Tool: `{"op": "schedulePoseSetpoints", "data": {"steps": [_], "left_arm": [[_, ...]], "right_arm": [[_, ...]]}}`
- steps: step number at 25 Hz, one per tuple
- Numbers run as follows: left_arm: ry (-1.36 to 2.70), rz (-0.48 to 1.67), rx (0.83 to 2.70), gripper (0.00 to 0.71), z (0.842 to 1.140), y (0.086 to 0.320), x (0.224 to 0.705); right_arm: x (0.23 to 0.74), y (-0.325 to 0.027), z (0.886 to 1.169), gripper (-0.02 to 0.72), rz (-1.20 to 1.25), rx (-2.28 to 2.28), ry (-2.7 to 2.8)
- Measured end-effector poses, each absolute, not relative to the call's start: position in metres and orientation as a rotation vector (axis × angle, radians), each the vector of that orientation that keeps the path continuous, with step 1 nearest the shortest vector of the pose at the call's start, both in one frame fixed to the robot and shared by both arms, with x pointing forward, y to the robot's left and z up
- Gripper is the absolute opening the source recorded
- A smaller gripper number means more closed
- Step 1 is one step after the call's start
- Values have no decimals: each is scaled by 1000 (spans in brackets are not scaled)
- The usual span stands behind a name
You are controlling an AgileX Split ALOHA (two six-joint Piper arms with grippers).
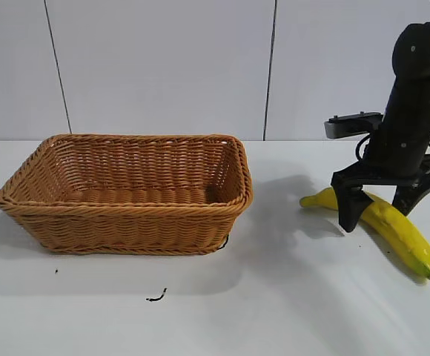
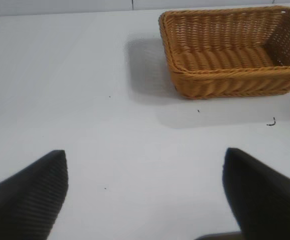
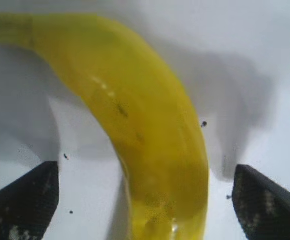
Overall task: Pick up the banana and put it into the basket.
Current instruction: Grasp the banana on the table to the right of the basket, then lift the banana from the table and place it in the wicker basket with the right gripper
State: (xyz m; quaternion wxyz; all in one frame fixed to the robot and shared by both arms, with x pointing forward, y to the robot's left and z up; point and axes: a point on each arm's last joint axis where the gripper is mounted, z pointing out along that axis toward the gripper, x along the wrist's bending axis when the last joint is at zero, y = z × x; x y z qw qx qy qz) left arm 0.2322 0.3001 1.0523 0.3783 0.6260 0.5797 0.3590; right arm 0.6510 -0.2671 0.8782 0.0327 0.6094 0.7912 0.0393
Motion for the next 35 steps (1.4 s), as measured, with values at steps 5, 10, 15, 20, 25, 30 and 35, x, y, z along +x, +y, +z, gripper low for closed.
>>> {"op": "schedulePoseSetpoints", "data": {"steps": [5,10,15,20,25,30,35], "left_arm": [[1482,917,1600,635,1052,300,232],[1482,917,1600,635,1052,300,232],[1482,917,1600,635,1052,300,232],[1482,917,1600,635,1052,300,232],[1482,917,1600,635,1052,300,232],[1482,917,1600,635,1052,300,232],[1482,917,1600,635,1052,300,232]], "right_arm": [[649,-267,879,290,101,1887,2445],[646,-267,906,290,131,1873,2428],[640,-268,952,290,210,1833,2378],[644,-268,991,290,242,1812,2357],[660,-257,1030,290,342,1731,2302],[666,-217,1054,290,425,1544,2341],[671,-154,1059,290,516,1252,2433]]}}
